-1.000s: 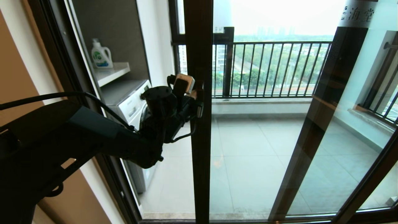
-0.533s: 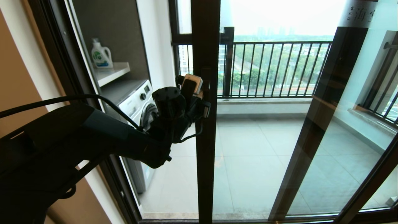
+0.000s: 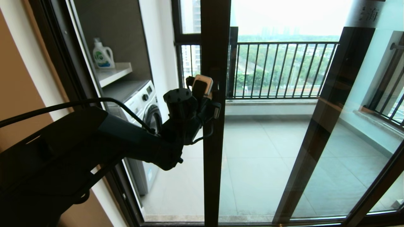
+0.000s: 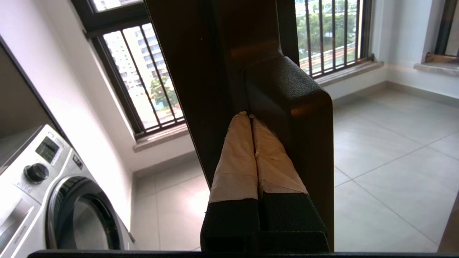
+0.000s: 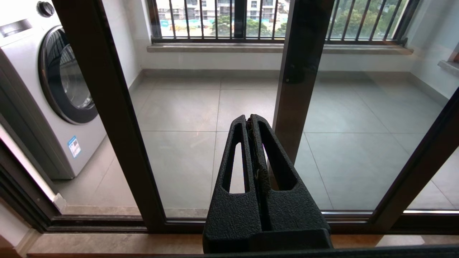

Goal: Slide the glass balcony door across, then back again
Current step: Open the slid door

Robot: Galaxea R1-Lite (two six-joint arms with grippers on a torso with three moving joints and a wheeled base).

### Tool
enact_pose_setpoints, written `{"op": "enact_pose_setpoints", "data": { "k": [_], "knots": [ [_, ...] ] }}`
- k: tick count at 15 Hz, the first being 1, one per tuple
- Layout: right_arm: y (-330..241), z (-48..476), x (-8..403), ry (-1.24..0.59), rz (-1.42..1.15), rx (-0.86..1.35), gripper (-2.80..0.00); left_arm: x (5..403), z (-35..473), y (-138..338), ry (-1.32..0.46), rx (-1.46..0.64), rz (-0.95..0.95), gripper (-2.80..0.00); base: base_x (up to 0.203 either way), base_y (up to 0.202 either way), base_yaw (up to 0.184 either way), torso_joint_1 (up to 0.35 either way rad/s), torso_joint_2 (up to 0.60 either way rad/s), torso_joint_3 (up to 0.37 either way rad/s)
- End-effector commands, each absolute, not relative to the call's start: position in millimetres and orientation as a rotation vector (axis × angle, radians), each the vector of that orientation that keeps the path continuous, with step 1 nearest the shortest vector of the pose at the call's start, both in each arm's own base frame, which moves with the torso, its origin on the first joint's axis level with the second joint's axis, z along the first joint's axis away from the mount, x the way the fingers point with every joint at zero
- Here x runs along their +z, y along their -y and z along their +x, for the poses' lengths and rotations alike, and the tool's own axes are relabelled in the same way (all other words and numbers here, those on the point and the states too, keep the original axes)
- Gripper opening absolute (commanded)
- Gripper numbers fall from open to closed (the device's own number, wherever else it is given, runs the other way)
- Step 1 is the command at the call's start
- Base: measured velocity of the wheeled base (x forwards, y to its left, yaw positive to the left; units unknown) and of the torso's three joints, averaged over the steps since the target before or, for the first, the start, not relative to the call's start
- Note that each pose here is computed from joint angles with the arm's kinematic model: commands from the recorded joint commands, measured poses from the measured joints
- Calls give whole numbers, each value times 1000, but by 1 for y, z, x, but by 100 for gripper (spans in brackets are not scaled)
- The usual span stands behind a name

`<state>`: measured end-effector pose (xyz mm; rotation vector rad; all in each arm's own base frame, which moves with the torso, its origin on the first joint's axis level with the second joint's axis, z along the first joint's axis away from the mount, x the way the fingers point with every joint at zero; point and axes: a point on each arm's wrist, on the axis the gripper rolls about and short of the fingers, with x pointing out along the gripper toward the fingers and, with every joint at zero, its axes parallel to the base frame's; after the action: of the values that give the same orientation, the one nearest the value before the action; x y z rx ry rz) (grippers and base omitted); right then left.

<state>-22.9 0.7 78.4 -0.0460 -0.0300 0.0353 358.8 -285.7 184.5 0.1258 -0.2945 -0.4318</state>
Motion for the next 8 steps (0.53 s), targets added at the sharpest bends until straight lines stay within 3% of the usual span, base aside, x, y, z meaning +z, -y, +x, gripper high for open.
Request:
{"op": "enact_pose_setpoints", "data": {
  "k": [1, 8],
  "knots": [
    [-1, -22, 75, 18, -46, 36, -280, 189, 357, 291, 322, -440, 113, -280, 0, 0, 0, 0, 0, 0],
    [-1, -22, 75, 18, -46, 35, -280, 194, 348, 308, 337, -487, 102, -280, 0, 0, 0, 0, 0, 0]
  ]
}}
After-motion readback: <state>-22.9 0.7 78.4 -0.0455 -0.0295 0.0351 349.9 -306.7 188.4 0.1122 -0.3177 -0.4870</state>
